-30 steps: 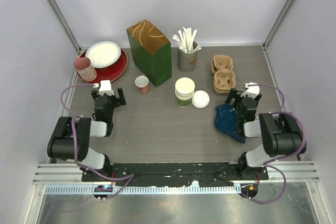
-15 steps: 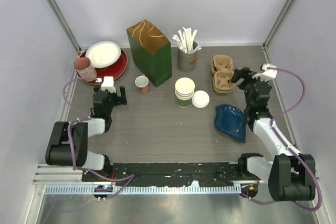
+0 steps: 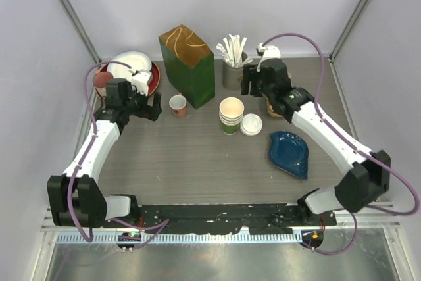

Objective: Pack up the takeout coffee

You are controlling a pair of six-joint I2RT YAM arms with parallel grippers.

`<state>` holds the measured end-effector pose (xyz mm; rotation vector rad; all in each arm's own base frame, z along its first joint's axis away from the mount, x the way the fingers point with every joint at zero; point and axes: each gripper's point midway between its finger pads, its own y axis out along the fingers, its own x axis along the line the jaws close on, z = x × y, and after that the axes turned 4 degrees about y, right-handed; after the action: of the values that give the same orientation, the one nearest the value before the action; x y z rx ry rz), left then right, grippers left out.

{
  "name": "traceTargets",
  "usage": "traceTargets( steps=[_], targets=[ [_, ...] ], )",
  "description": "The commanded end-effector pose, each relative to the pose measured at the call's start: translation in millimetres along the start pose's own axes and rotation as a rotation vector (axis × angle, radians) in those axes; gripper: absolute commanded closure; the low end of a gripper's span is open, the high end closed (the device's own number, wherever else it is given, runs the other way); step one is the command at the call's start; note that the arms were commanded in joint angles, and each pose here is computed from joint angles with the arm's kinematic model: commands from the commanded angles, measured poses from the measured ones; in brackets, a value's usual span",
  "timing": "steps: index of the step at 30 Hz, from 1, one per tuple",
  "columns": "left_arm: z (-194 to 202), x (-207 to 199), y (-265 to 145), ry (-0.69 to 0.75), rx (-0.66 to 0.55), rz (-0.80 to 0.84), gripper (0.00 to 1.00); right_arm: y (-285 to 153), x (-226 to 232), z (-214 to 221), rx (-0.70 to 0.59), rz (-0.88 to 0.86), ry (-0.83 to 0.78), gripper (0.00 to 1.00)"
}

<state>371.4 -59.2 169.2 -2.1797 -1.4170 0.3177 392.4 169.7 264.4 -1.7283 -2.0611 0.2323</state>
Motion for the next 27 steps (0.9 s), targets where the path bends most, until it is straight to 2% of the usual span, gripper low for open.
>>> traceTargets(
  steps=[1,4,5,12,16,18,19,22,27],
  targets=[
    [-4,-27,-42,-0.050,0.138,0.138,0.06,3,-3,21,0.176,0.086,-0.151,0.37],
    [-9,-35,-54,-0.093,0.165,0.167,0.09,9,13,33,0.245,0.034,-0.188,0.48],
    [-8,-38,-57,-0.112,0.178,0.179,0.09,9,15,40,0.275,0.022,-0.201,0.49],
    [-11,-40,-60,-0.120,0.177,0.182,0.11,21,25,68,0.369,0.002,-0.263,0.47],
    [-11,-40,-61,-0.123,0.175,0.182,0.11,30,31,72,0.387,-0.006,-0.271,0.51],
    [-11,-41,-62,-0.118,0.171,0.189,0.11,33,33,77,0.400,-0.008,-0.278,0.56],
    [-12,-41,-62,-0.117,0.169,0.188,0.11,35,35,74,0.394,-0.010,-0.280,0.63],
    [-12,-42,-63,-0.116,0.168,0.190,0.11,34,38,70,0.381,0.001,-0.291,0.76],
    [-13,-43,-64,-0.112,0.167,0.201,0.11,27,41,61,0.337,0.051,-0.345,0.88]
  ],
)
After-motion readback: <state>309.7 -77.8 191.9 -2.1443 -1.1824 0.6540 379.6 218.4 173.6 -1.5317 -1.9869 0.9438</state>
